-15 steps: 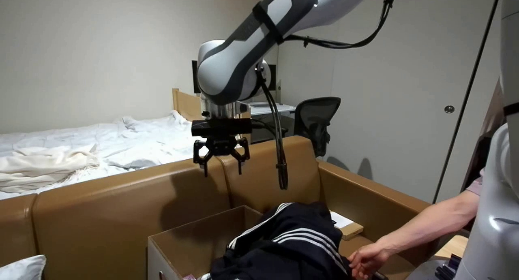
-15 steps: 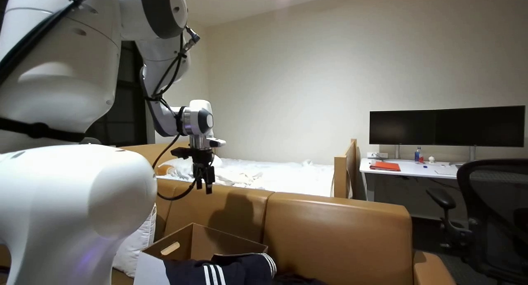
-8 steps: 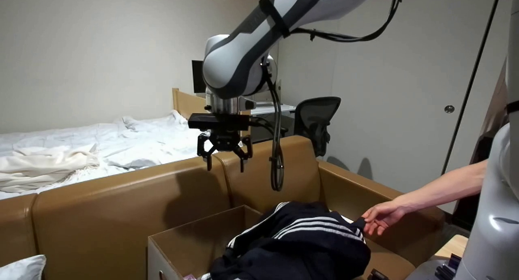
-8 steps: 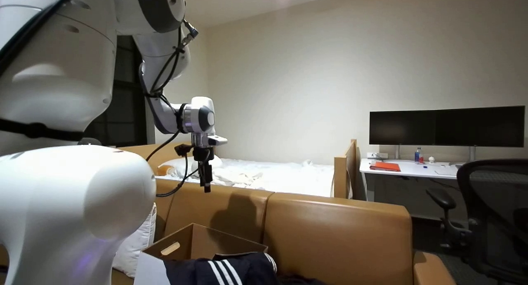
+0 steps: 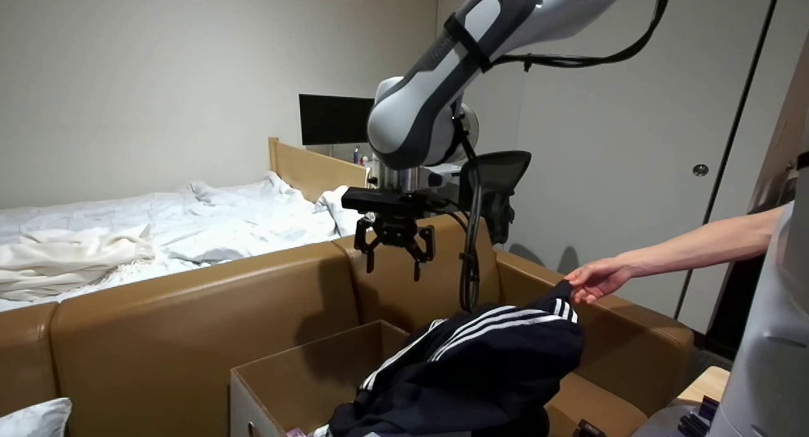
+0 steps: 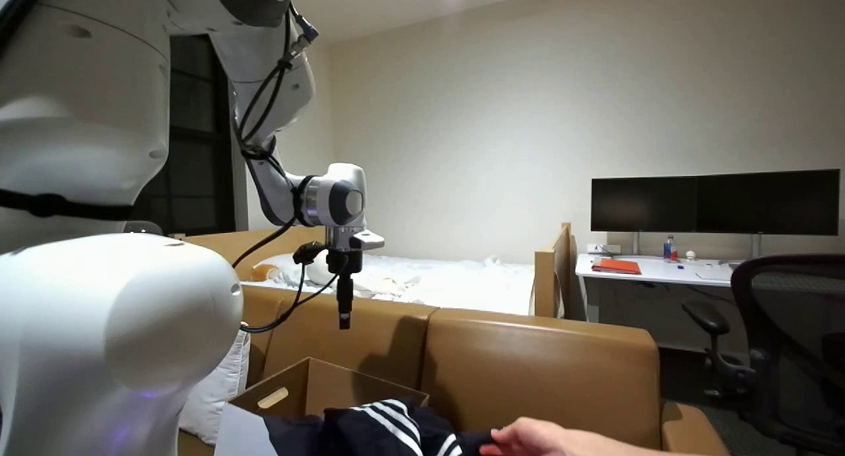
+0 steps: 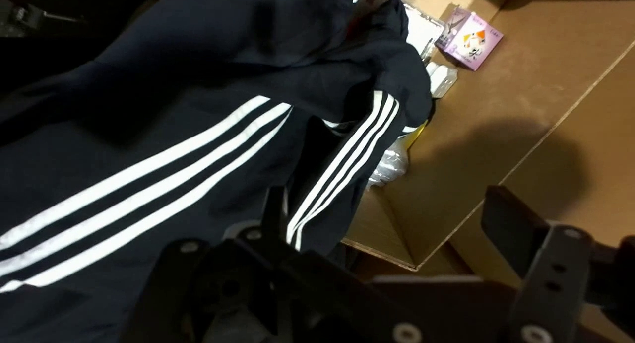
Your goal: Put the black trousers in the box
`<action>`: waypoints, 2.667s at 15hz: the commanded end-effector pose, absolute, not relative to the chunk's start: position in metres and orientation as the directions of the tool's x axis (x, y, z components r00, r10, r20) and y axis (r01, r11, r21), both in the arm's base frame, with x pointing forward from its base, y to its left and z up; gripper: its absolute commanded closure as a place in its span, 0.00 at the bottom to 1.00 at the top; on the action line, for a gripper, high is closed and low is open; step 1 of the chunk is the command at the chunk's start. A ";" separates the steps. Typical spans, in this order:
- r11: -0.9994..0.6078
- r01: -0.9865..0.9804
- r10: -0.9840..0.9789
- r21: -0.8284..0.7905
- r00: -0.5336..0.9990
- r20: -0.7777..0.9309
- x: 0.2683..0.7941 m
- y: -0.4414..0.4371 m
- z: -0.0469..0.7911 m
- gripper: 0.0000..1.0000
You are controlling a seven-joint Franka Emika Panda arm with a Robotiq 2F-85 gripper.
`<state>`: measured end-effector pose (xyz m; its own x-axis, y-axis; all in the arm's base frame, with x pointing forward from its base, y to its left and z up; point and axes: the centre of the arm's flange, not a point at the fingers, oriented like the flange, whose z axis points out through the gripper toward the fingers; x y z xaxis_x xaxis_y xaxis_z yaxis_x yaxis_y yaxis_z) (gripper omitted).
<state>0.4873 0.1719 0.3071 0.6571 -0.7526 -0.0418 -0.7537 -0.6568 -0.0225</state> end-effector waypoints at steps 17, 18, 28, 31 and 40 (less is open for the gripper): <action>-0.389 -0.913 -0.897 -0.125 0.406 -0.173 0.398 0.028 0.269 0.00; -0.376 -0.918 -0.901 -0.125 0.394 -0.180 0.393 0.021 0.268 0.00; -0.316 -0.940 -0.923 -0.131 0.336 -0.187 0.368 -0.007 0.277 0.00; -0.334 -0.935 -0.917 -0.123 0.352 -0.186 0.376 -0.001 0.273 0.00; -0.429 -0.898 -0.878 -0.102 0.441 -0.185 0.386 0.022 0.261 0.27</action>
